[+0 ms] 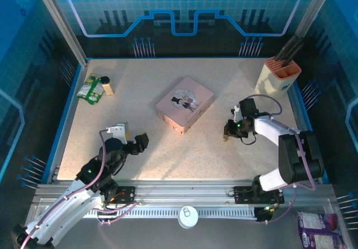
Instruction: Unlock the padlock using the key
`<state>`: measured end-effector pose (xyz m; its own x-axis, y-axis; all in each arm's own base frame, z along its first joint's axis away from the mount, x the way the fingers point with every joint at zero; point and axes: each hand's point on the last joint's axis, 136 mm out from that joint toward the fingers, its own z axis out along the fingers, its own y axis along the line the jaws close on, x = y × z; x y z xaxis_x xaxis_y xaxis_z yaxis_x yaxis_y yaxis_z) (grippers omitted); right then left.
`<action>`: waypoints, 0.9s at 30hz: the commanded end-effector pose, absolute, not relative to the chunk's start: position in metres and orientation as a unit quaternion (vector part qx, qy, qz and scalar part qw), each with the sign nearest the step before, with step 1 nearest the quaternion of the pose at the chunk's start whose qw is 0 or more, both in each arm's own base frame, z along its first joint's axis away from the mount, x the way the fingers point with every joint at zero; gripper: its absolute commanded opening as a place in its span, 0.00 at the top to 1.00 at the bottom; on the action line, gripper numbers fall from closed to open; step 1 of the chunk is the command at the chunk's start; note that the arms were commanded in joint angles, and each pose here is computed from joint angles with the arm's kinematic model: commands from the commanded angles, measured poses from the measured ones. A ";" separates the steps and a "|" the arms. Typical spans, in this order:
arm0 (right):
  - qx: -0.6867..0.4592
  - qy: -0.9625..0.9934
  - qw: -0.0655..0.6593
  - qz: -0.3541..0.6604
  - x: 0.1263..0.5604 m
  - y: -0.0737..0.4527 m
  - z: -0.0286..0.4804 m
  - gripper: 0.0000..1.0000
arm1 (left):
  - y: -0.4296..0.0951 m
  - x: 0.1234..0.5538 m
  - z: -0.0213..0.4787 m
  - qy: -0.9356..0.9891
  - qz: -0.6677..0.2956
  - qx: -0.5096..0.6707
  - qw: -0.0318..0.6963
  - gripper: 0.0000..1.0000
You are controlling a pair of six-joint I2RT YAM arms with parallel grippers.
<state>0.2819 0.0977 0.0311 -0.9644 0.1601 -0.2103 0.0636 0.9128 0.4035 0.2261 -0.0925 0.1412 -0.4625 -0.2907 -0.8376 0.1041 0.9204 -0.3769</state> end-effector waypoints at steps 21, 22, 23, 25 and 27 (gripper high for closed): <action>0.065 0.920 0.336 0.189 0.294 0.063 0.152 0.00 | -0.062 0.252 0.149 0.826 -0.086 -0.109 0.547 0.01; 0.064 0.914 0.355 0.184 0.295 0.060 0.162 0.01 | -0.062 0.256 0.156 0.822 -0.078 -0.103 0.554 0.01; 0.062 0.908 0.372 0.181 0.296 0.059 0.169 0.00 | -0.063 0.260 0.162 0.819 -0.072 -0.096 0.562 0.01; 0.051 0.894 0.411 0.174 0.300 0.056 0.186 0.00 | -0.056 0.266 0.175 0.815 -0.033 -0.089 0.572 0.01; 0.052 0.884 0.437 0.156 0.303 0.049 0.195 0.00 | -0.043 0.269 0.191 0.806 0.007 -0.106 0.583 0.01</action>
